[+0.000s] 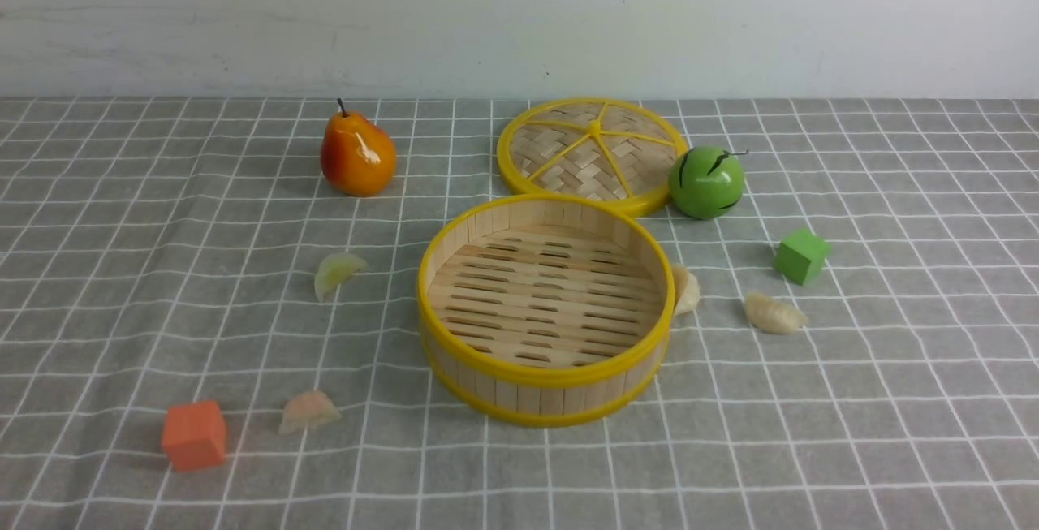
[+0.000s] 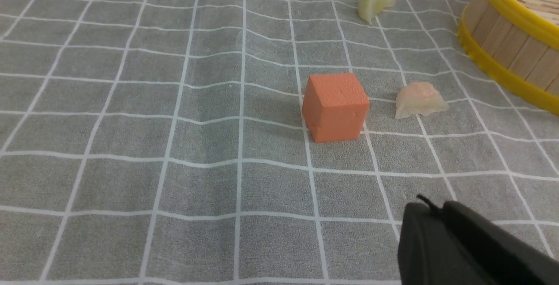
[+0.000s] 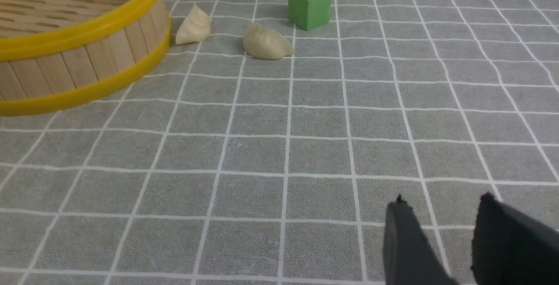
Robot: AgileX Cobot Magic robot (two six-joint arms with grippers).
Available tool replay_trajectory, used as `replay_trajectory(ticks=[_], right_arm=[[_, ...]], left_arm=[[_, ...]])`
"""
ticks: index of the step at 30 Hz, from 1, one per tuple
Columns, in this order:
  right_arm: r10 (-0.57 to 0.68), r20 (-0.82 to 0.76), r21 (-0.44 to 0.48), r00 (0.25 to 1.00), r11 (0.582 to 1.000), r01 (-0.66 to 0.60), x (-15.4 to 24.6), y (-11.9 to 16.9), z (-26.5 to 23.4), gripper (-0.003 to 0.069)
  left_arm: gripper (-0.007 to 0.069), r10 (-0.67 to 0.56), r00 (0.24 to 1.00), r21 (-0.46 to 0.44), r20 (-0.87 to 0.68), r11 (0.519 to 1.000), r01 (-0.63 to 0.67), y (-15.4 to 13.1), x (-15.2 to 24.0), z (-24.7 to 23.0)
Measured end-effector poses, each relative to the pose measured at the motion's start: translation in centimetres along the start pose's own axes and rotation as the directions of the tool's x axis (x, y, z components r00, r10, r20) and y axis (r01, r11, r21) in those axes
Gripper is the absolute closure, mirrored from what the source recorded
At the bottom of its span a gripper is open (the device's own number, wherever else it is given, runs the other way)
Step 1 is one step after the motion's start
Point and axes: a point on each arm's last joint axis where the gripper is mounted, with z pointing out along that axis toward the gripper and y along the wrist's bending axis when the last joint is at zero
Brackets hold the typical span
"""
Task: Put the dumplings into the steamer on the table with the grey tablecloth.
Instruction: 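Reach for and grasp a dumpling on the table with the left gripper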
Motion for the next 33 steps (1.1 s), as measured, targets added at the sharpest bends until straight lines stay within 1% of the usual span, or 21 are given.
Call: replay_trajectory(ticks=[3, 5, 6, 7, 9, 11, 13, 14, 16, 17, 18, 20, 23, 25, 26, 27, 28, 29, 30, 31, 33], right_arm=[[0.0, 0.003, 0.0, 1.0, 1.0, 0.0, 0.0, 0.0, 0.0, 0.0419], [0.0, 0.032, 0.002, 0.999, 1.0, 0.0, -0.2, 0.0, 0.0, 0.0419], [0.0, 0.058, 0.003, 0.998, 1.0, 0.0, -0.3, 0.0, 0.1, 0.0419], [0.0, 0.088, 0.004, 0.996, 1.0, 0.0, -0.6, -0.1, 0.1, 0.0419], [-0.001, 0.193, 0.008, 0.981, 1.0, -0.001, -1.5, -0.1, -0.1, 0.0419], [-0.002, 0.289, 0.012, 0.957, 1.0, -0.002, -2.4, -0.1, -0.3, 0.0419], [-0.002, 0.413, 0.017, 0.911, 1.0, -0.005, -3.5, -0.2, -0.7, 0.0419], [-0.003, 0.423, 0.017, 0.906, 1.0, -0.005, -3.6, -0.2, -0.8, 0.0419], [0.027, 0.545, 0.004, 0.838, 0.999, -0.035, -4.7, -0.2, -1.4, 0.0419], [0.033, 0.553, 0.001, 0.832, 0.999, -0.04, -4.8, -0.2, -1.4, 0.0419], [0.046, 0.592, -0.008, 0.804, 0.999, -0.052, -5.2, -0.2, -1.7, 0.0419], [0.084, 0.659, -0.034, 0.747, 0.996, -0.082, -5.8, -0.3, -2.2, 0.0419], [0.121, 0.684, -0.055, 0.719, 0.992, -0.115, -6.0, -0.4, -2.4, 0.0421], [0.151, 0.685, -0.068, 0.713, 0.987, -0.144, -6.1, -0.5, -2.4, 0.0444], [0.184, 0.68, -0.084, 0.71, 0.981, -0.173, -6.6, -0.5, -2.4, 0.0476], [0.187, 0.683, -0.087, 0.706, 0.981, -0.176, -6.7, -0.5, -2.5, 0.0483], [0.2, 0.685, -0.094, 0.701, 0.978, -0.187, -8.0, -0.5, -2.7, 0.0552], [0.2, 0.683, -0.094, 0.702, 0.978, -0.187, -8.6, -0.4, -2.8, 0.0594], [0.194, 0.689, -0.093, 0.698, 0.979, -0.181, -9.7, -0.4, -2.9, 0.0629], [0.186, 0.695, -0.091, 0.695, 0.981, -0.172, -11.3, -0.3, -3.1, 0.0666], [0.168, 0.675, -0.078, 0.719, 0.985, -0.157, -13.0, -0.1, -2.5, 0.0673]], left_arm=[[0.0587, 0.01, 1.0, -0.001, 0.014, 1.0, -0.01, 0.0, -0.1, 0.0], [0.0587, 0.012, 0.997, 0.006, 0.082, 1.0, -0.013, -0.1, -0.7, 0.0], [0.0587, 0.011, 0.992, 0.036, 0.125, 0.999, -0.016, -0.1, -1.2, -0.1], [0.0586, 0.009, 0.986, 0.016, 0.164, 1.0, -0.012, -0.2, -1.5, -0.1], [0.0583, 0.006, 0.963, 0.028, 0.27, 0.999, -0.015, -0.3, -2.5, -0.3], [0.058, 0.002, 0.93, 0.039, 0.367, 0.999, -0.018, -0.4, -3.3, -0.6], [0.0576, -0.003, 0.887, 0.05, 0.462, 0.998, -0.022, -0.5, -4.2, -1.0], [0.0576, -0.004, 0.882, 0.051, 0.471, 0.998, -0.023, -0.5, -4.3, -1.1], [0.0573, -0.017, 0.81, 0.066, 0.586, 0.997, -0.027, -0.6, -5.3, -1.8], [0.0572, -0.018, 0.804, 0.067, 0.594, 0.997, -0.028, -0.6, -5.4, -1.8], [0.057, -0.037, 0.782, 0.081, 0.622, 0.997, -0.017, -0.7, -5.7, -2.0], [0.0568, -0.122, 0.728, 0.143, 0.674, 0.989, 0.034, -0.7, -6.2, -2.5], [0.0566, -0.29, 0.668, 0.268, 0.685, 0.953, 0.138, -0.8, -6.7, -2.9], [0.0566, -0.376, 0.641, 0.334, 0.669, 0.923, 0.192, -0.8, -6.9, -3.2], [0.0568, -0.428, 0.624, 0.377, 0.654, 0.899, 0.222, -1.0, -7.8, -3.6], [0.0568, -0.431, 0.628, 0.378, 0.648, 0.898, 0.225, -1.0, -7.9, -3.7], [0.0582, -0.44, 0.629, 0.39, 0.641, 0.893, 0.226, -1.4, -9.8, -4.5], [0.0593, -0.434, 0.639, 0.375, 0.635, 0.896, 0.237, -1.6, -11.0, -4.7], [0.0609, -0.409, 0.659, 0.365, 0.631, 0.906, 0.213, -1.8, -12.3, -5.2], [0.063, -0.378, 0.705, 0.328, 0.6, 0.92, 0.214, -2.2, -14.1, -5.0], [0.0639, -0.335, 0.751, 0.283, 0.569, 0.937, 0.204, -2.6, -16.9, -4.7]])
